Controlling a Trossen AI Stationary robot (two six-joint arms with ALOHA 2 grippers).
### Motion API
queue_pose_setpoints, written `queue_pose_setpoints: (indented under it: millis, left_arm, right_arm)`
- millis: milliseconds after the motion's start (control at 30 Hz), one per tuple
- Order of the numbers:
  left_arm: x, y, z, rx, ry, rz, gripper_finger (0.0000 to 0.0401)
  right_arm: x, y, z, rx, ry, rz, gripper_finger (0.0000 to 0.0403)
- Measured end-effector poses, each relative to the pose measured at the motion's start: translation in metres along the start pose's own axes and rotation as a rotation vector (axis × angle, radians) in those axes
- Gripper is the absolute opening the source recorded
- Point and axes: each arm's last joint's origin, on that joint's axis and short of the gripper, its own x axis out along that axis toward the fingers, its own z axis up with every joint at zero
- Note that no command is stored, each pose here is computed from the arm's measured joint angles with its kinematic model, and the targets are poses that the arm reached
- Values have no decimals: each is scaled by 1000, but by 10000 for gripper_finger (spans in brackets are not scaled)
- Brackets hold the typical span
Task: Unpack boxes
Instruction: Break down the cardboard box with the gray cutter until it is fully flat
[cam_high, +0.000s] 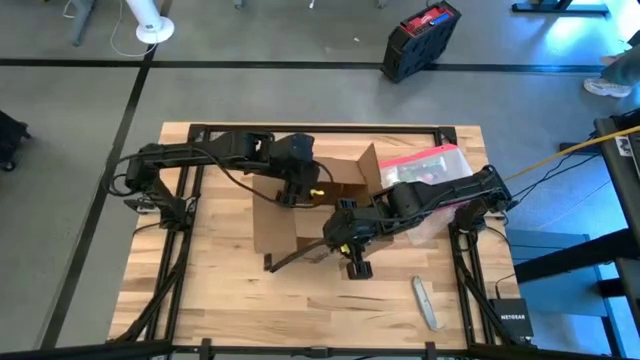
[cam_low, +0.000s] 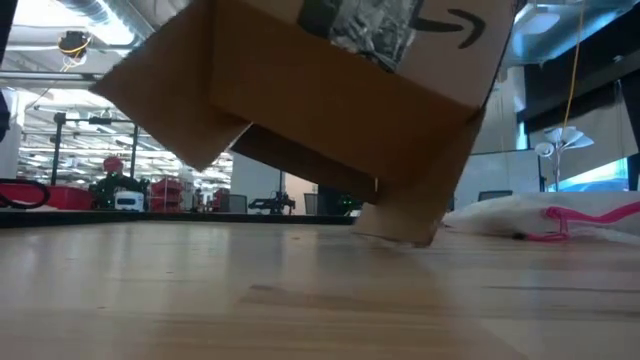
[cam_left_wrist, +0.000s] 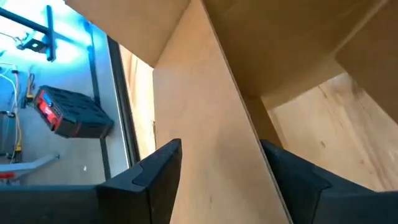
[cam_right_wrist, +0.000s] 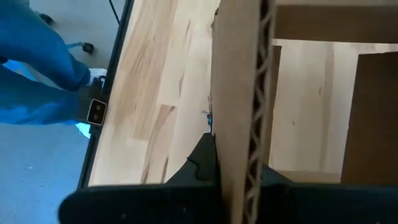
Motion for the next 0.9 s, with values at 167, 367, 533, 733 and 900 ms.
queue_pose_setpoints:
  millis: [167, 367, 533, 733, 900]
  left_arm:
    - [18, -3, -7, 11, 100, -53, 181]
    - [30, 5, -14, -58, 164, -44, 101]
    - [30, 15, -20, -44, 183, 2, 11]
    - [23, 32, -30, -83, 187, 46, 3]
    - [3, 53, -40, -119, 164, 99, 2]
  right_arm:
    - [0, 0, 1, -2, -7, 1, 0]
    - [0, 0, 1, -6, -7, -10, 0]
    - [0, 2, 0, -22, -6, -48, 0]
    - [-1, 5, -8, -44, 41, -182, 0]
    - [-3, 6, -14, -47, 73, -336, 0]
